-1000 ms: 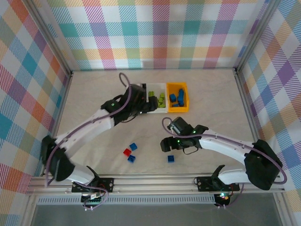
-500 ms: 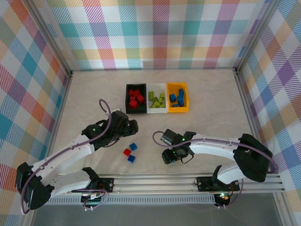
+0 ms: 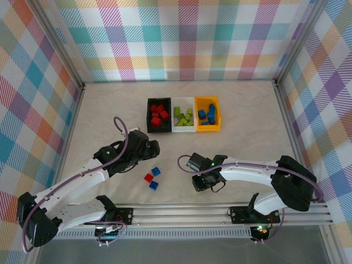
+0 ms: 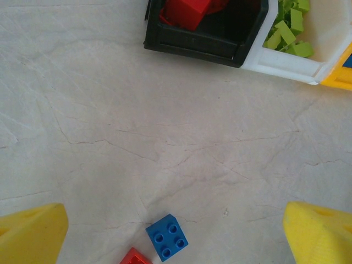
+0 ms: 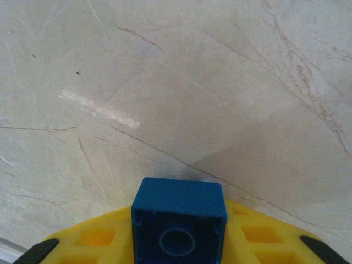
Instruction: Sort the legos into containers by color
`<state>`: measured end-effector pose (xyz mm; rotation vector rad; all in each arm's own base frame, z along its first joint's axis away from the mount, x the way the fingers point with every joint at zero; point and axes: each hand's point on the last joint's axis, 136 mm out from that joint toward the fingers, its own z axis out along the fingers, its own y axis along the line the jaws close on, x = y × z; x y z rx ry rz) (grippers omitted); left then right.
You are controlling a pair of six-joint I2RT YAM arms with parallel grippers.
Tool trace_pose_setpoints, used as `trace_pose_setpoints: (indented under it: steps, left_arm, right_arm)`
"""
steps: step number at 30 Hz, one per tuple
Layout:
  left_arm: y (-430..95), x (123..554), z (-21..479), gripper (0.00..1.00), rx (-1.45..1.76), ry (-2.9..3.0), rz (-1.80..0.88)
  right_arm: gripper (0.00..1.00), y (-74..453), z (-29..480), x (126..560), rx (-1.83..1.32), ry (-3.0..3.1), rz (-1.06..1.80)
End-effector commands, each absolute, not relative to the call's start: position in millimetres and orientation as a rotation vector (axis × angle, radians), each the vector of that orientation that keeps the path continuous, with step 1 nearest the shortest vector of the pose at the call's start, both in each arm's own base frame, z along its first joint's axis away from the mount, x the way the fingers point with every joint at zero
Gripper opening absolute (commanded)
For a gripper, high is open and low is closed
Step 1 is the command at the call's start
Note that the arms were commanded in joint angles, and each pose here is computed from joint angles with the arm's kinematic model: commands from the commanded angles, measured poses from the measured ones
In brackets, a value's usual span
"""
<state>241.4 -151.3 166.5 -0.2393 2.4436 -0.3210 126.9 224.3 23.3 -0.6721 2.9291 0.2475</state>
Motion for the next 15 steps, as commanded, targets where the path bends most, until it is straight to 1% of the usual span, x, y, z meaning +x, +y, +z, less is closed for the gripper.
trace_pose_setpoints:
  steps: [1,4,7,11,15]
  left_arm:
    - [-149,242,173,1.00,-0.200,2.437,-0.296]
    - [-154,241,177,1.00,-0.160,2.436,-0.329]
    - [-161,240,183,1.00,-0.117,2.422,-0.383]
    - [-170,238,192,1.00,-0.060,2.400,-0.452]
    - [-180,233,199,1.00,0.011,2.388,-0.523]
  right_arm:
    - [0.34,231,50,140,-0.677,2.836,0.282]
    - [0.34,229,75,167,-0.604,2.792,0.336]
    - [0.34,229,103,209,-0.503,2.722,0.417]
    - [0.34,223,134,278,-0.361,2.629,0.435]
    - [0.35,211,138,350,-0.178,2.595,0.425]
